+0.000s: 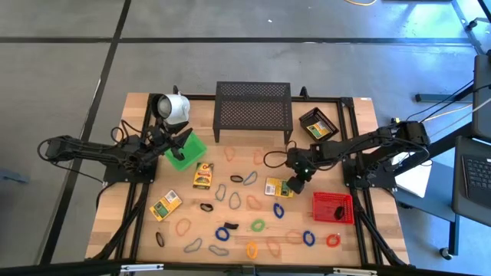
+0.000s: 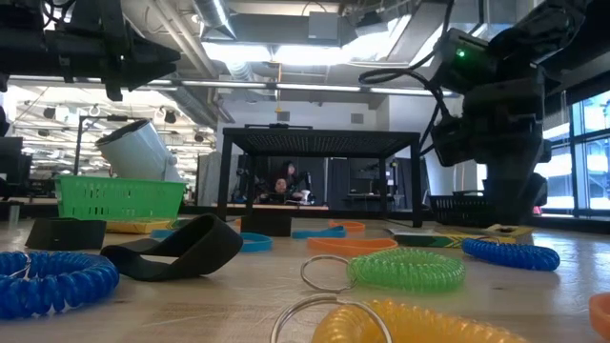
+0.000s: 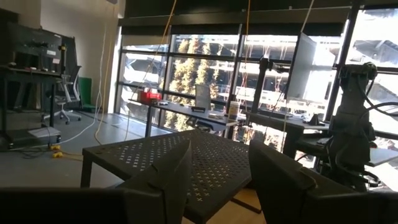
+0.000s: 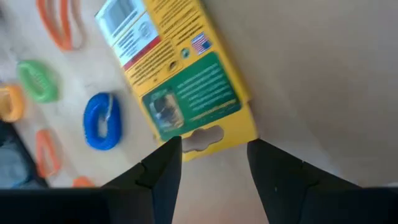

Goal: Pick & Place Office Desk Supplies
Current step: Put the top right crayon box into the black bin

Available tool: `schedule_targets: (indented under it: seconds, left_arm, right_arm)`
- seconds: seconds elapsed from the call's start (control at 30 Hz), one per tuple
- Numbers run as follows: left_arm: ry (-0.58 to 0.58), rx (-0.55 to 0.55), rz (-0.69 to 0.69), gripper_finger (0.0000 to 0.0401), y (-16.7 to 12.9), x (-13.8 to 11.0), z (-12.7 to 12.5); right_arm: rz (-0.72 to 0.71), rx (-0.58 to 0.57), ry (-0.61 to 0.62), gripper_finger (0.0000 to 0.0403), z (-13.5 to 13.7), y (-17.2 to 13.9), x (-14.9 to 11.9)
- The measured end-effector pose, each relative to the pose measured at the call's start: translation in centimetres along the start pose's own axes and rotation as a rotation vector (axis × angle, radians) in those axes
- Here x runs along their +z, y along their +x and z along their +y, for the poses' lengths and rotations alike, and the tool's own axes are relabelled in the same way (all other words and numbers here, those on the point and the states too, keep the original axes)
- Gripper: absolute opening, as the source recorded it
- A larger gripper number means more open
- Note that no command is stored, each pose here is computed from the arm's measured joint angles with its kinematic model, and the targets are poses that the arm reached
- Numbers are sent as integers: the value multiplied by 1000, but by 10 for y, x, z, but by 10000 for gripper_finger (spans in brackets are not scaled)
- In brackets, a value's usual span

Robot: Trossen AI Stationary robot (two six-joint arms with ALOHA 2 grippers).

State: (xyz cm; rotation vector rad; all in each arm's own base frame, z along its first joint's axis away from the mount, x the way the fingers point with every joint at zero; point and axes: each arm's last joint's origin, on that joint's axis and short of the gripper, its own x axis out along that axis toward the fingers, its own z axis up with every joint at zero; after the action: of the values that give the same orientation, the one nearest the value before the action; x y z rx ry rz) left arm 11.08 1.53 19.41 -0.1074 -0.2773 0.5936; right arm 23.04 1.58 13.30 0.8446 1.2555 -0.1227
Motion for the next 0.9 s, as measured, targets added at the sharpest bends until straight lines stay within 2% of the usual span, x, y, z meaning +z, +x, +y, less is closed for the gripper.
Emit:
schedule_targets:
  seconds: [0.73,0.9]
  left_arm:
    - [0,2,0,157,0,0,0]
    - [0,2,0,157,0,0,0]
  right_arm:
    - [-61,-32,-14,185,4,8,1]
    - [-44,-44,-10,167,3,13,2]
